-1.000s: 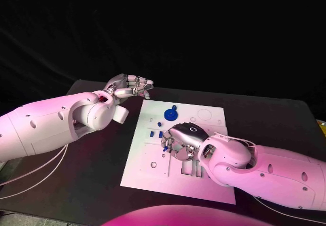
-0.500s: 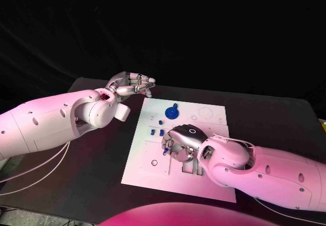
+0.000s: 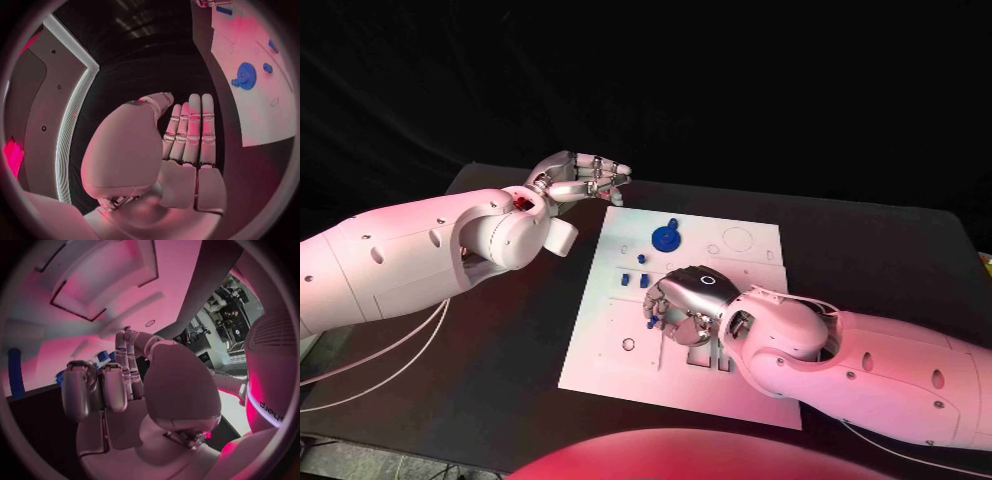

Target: Assemble the parts on the task board

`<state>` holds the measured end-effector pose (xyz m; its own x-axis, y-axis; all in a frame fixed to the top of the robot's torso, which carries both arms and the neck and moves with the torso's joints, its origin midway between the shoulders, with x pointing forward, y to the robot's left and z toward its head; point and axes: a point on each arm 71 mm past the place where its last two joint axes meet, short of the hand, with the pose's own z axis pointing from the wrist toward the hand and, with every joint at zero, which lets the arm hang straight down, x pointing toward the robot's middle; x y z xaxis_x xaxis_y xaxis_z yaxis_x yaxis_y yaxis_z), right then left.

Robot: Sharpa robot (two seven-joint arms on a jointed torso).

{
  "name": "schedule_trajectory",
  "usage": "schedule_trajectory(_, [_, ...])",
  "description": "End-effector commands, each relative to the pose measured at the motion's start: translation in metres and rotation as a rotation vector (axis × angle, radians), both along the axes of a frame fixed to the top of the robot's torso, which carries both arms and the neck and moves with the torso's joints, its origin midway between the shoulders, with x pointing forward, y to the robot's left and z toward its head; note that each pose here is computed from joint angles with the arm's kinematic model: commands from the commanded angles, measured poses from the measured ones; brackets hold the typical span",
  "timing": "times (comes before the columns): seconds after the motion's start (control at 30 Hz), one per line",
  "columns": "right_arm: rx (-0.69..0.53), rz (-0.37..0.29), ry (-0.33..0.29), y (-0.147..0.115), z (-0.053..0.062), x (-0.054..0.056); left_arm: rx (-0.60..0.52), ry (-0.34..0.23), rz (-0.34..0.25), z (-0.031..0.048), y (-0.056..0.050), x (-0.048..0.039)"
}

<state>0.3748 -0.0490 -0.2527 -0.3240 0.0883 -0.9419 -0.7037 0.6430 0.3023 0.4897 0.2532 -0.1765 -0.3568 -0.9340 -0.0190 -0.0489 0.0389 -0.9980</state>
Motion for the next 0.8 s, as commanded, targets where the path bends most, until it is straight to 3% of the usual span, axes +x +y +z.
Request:
schedule_trajectory(0.03, [-0.022, 0.017, -0.003, 0.0011, -0.002, -0.0017, -0.01, 0.001, -0.018, 0.0009, -0.0023, -0.0002])
schedule_trajectory(0.8, [-0.085, 0.03, -0.016, 0.0069, -0.008, -0.0025, -0.009, 0.005, -0.02, 0.0006, -0.0019, -0.0003])
